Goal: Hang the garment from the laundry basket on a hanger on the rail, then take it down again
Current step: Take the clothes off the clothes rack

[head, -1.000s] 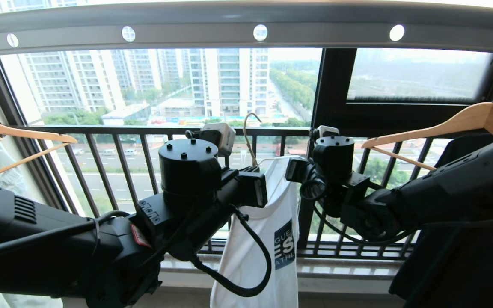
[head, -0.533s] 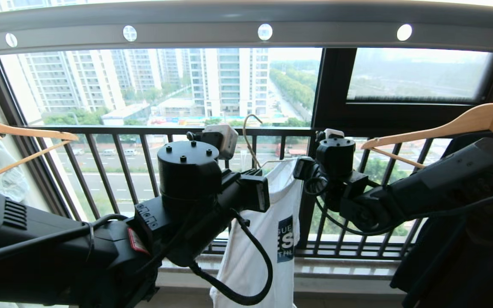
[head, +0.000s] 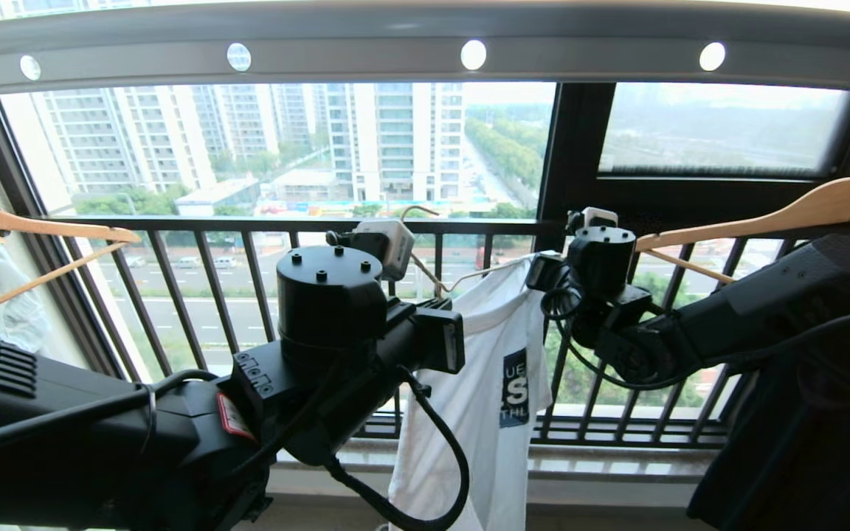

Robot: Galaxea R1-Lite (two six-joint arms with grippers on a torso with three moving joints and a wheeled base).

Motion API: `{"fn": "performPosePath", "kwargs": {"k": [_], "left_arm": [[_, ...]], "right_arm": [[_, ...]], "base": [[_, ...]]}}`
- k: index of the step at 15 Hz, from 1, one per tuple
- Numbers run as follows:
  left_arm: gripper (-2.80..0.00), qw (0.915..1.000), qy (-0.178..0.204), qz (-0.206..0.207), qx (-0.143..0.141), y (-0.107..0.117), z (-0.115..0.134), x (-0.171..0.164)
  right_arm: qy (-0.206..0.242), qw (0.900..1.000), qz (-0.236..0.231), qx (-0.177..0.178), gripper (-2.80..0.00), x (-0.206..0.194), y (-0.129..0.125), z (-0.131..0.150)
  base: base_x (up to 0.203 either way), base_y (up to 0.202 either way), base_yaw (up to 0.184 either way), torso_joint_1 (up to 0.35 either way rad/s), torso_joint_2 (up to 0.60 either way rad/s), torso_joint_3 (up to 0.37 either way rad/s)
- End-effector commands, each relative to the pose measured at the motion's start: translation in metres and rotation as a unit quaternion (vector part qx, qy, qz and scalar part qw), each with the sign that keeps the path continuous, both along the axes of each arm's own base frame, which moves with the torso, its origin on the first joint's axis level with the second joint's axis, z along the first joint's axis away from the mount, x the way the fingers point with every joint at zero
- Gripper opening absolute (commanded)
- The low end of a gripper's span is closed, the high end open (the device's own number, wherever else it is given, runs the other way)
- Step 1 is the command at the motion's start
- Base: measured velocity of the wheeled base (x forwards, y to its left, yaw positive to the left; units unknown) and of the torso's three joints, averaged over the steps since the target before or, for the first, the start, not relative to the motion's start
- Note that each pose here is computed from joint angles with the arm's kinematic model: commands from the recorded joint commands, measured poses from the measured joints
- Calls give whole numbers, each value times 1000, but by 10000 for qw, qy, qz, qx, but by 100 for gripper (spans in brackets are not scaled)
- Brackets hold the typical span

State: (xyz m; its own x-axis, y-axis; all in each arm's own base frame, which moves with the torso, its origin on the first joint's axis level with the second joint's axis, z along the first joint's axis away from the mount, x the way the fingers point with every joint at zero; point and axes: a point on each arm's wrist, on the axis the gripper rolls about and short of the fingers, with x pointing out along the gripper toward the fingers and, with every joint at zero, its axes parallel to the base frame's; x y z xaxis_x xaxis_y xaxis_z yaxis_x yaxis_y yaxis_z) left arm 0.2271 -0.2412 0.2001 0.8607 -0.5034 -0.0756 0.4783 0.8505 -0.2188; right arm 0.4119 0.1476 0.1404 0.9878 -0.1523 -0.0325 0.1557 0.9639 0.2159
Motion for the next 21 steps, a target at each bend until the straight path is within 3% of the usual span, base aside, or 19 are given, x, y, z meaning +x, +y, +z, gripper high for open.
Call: {"fn": "performPosePath", "kwargs": {"k": [1,8,12,15,18,21], "left_arm": [[-280,10000,-54,10,-6,1,2,-1],[-280,9998,-187,24,-109,7,13,-5],[-280,9998,-177,32,-97,6,12,-4],[-280,9999,-87,67,4,2,2,2],[-280,9995,66,239,210,-5,-16,13],[-280,9981,71,433,438,1,-24,28]], "right_arm": [[-72,9998,-167,-36,-280,8,-11,-2],[108,9997,-185,-101,-280,17,-10,-24],[359,9986,313,-223,-280,-8,27,-36],[600,9923,941,-537,-280,-37,61,-53],[601,9818,1407,-1128,-280,-50,67,-66],[658,9804,1444,-1164,-280,-47,66,-75]], "base": [[0,0,0,0,0,0],[0,0,0,0,0,0],[0,0,0,0,0,0],[0,0,0,0,0,0],[0,0,0,0,0,0],[0,0,0,0,0,0]]}}
